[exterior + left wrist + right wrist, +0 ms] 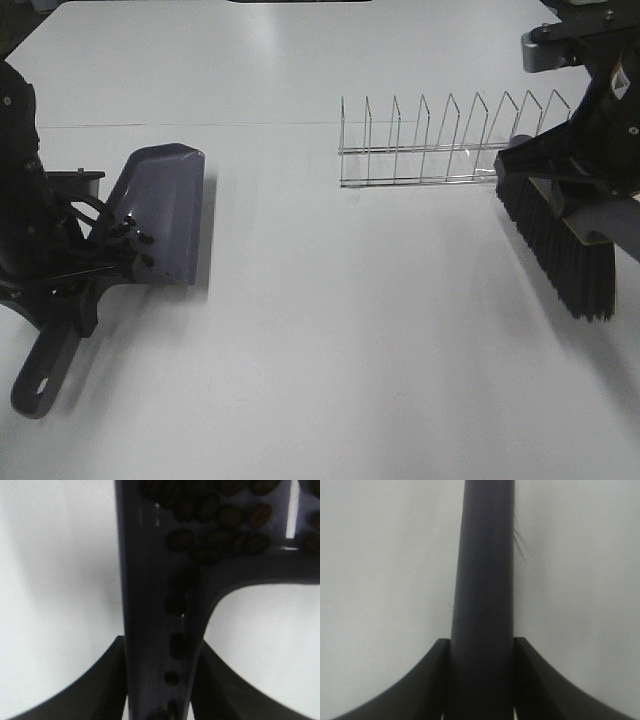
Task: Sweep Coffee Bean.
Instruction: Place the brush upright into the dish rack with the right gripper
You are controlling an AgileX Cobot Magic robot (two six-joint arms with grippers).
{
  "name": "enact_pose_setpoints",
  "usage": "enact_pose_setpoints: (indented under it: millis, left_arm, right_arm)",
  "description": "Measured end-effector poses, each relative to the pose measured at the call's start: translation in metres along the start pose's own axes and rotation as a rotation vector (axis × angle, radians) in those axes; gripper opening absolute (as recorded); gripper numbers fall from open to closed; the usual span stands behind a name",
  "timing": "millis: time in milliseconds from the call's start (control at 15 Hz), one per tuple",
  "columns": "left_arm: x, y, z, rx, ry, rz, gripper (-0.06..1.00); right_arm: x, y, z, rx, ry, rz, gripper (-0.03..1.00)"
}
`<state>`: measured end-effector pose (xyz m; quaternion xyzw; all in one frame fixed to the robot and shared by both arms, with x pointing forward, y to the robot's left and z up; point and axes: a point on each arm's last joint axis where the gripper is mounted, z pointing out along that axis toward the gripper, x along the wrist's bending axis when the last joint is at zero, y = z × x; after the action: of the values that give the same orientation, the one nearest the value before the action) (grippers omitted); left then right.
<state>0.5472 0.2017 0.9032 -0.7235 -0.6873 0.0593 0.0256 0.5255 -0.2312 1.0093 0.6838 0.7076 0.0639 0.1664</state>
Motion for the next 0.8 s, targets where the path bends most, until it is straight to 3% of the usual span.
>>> enact_pose_setpoints:
  millis: [267,800]
  left_arm:
    - [0.0,0.0,0.0,0.0,0.0,0.0,0.32]
    - [0.0,0.0,0.0,0.004,0.001,0.0,0.32]
  right_arm:
    - [-0.016,0.029,0.018,0.068,0.066,-0.039,0.31]
    - [-0.015,0.088,0.062,0.075,0.028,-0.02,0.31]
